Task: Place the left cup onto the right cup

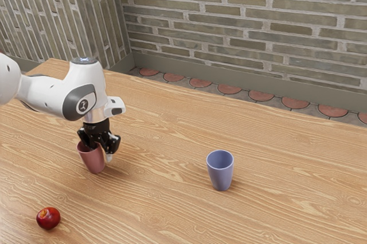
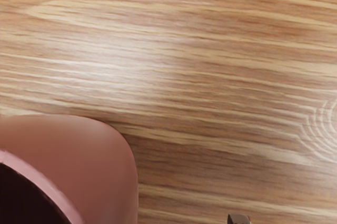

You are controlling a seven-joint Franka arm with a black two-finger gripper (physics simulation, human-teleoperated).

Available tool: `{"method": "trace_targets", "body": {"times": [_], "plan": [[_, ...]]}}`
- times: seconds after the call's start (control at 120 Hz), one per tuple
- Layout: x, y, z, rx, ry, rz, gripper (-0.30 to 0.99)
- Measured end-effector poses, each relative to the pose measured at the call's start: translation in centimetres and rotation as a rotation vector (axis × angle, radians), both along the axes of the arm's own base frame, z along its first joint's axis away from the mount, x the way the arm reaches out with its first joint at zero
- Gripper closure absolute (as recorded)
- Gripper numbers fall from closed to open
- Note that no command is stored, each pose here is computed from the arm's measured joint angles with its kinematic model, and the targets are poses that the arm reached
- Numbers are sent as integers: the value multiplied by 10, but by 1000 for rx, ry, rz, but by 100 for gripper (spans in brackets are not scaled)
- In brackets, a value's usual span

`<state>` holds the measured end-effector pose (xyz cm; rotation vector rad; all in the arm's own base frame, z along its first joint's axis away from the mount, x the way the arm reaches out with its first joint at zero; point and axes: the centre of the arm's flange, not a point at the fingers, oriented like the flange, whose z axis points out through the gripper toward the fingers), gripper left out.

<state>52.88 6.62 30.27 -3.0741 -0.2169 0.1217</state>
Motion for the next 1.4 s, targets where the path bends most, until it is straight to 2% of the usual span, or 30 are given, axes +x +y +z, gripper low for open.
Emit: {"method": "trace_targets", "body": {"times": [0.15,0.342,0.625,0.792,1.175,1.4], "plan": [[0,2,0,0,1,6,67],[3,4,5,9,-6,5,74],[54,-10,99,50,-92,-40,76],[71,-57,135,41,-120,-121,77],[98,-189,162,-34,-144,-342,78],[81,-274,167,-76,-137,-482,78]]}}
